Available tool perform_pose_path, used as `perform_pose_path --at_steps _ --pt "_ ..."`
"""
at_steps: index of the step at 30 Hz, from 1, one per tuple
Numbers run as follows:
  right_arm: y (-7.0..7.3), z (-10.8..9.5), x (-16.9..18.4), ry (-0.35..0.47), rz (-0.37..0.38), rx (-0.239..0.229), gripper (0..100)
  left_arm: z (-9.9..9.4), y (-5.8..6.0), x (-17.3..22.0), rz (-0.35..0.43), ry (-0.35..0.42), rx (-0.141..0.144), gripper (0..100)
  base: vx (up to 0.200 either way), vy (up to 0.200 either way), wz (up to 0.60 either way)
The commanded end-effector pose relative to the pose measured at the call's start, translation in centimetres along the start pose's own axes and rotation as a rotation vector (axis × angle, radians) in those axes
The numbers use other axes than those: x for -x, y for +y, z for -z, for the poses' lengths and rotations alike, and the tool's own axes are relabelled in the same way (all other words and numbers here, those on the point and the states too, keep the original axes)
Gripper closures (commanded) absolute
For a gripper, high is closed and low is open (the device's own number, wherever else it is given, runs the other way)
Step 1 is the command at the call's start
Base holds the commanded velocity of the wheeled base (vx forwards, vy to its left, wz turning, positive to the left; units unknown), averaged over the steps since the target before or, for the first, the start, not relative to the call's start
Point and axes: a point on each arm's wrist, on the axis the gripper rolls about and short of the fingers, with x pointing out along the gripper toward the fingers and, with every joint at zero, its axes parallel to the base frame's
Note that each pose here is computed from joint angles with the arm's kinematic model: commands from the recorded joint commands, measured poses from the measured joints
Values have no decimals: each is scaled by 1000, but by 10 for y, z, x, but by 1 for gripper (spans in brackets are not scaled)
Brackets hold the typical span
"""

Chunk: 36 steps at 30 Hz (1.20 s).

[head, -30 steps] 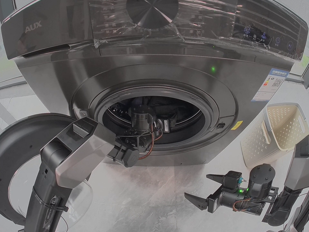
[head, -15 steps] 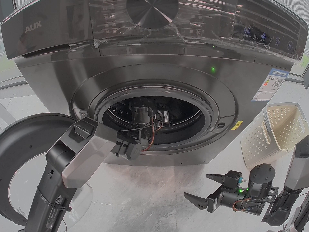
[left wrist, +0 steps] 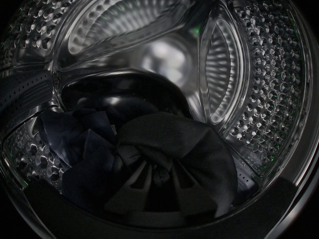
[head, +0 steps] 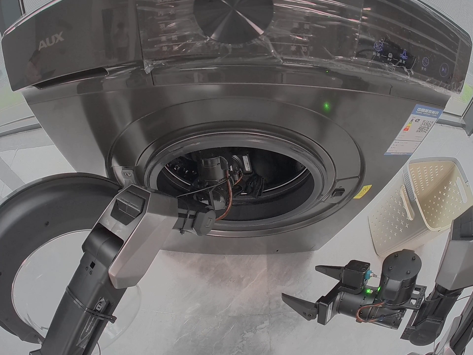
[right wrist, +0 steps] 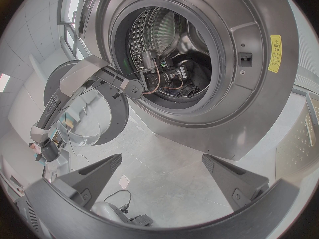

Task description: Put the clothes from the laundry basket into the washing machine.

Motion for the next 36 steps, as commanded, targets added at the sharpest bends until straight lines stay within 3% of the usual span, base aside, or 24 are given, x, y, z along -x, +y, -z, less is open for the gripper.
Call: perform_pose_path --at_steps 1,4,8,11,12,14,17,22,25,27,28,30,36 --pt "-1 -1 0 -3 2 -1 0 4 -4 1 7 6 1 0 0 0 0" --pt "0 -1 1 -6 2 -1 0 -7 -12 2 21 -15 11 0 0 0 0" --pt "-1 -1 1 -3 2 -1 0 -32 -31 29 40 38 -7 0 0 0 0" --pt "0 -1 1 -3 1 0 0 -44 -39 52 73 88 -44 0 0 0 0" --pt "0 -1 2 -6 0 0 0 -49 -45 66 91 110 -75 0 0 0 0" --pt "0 -2 2 -7 -2 0 0 -52 -47 83 108 127 -106 0 0 0 0" --pt "0 -3 3 -12 -2 2 0 -56 -47 108 128 143 -130 0 0 0 0" --pt "1 -4 6 -21 -2 2 0 -53 -42 146 155 187 -144 0 0 0 0" --pt "1 -4 6 -17 -3 2 0 -48 -41 180 236 259 -169 0 0 0 0" --pt "1 -4 6 -17 -3 2 0 -49 -41 183 243 261 -170 0 0 0 0" --pt "1 -3 6 -14 -2 1 0 -52 -46 201 298 261 -172 0 0 0 0" --pt "1 -2 9 -11 0 1 0 -59 -47 214 318 239 -158 0 0 0 0" --pt "6 -6 33 -32 -24 4 0 -67 -33 277 406 335 -177 0 0 0 0"
